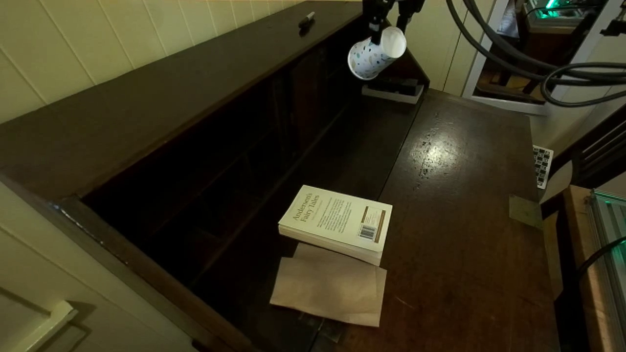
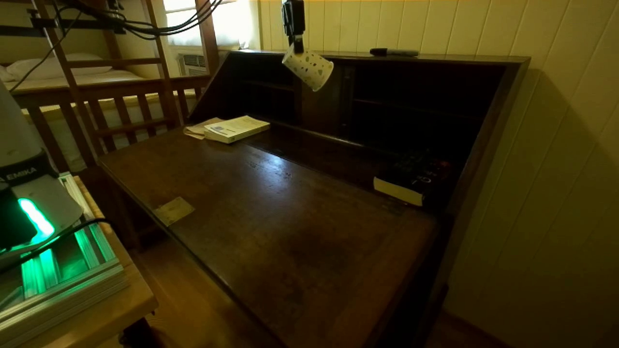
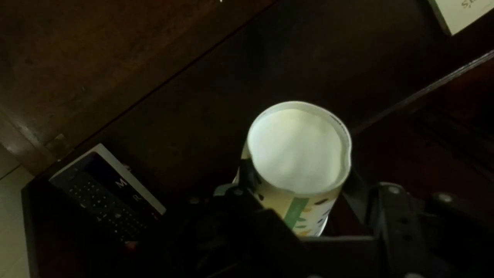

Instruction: Place the cup on the top shelf

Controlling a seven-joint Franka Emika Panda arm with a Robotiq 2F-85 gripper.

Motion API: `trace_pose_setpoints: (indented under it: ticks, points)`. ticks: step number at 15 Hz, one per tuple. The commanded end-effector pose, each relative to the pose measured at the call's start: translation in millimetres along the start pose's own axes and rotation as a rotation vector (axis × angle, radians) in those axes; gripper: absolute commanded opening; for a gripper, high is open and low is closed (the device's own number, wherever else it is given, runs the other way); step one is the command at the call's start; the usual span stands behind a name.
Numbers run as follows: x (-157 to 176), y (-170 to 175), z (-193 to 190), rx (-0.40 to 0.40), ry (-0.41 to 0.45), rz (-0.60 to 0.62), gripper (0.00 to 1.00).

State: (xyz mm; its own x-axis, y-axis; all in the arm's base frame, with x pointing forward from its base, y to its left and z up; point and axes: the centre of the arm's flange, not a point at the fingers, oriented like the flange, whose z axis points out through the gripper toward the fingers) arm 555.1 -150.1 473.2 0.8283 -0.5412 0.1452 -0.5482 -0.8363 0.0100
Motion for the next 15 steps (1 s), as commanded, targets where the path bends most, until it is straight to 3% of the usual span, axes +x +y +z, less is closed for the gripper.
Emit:
trace_pose_setpoints:
  ticks: [1,10,15]
  points:
    - [0,-1,-7,0.009,0.111,-0.009,0.34]
    - [9,-27,-27,0.084,0.351,-0.097,0.34]
    - [13,-34,-30,0.131,0.43,-0.124,0.34]
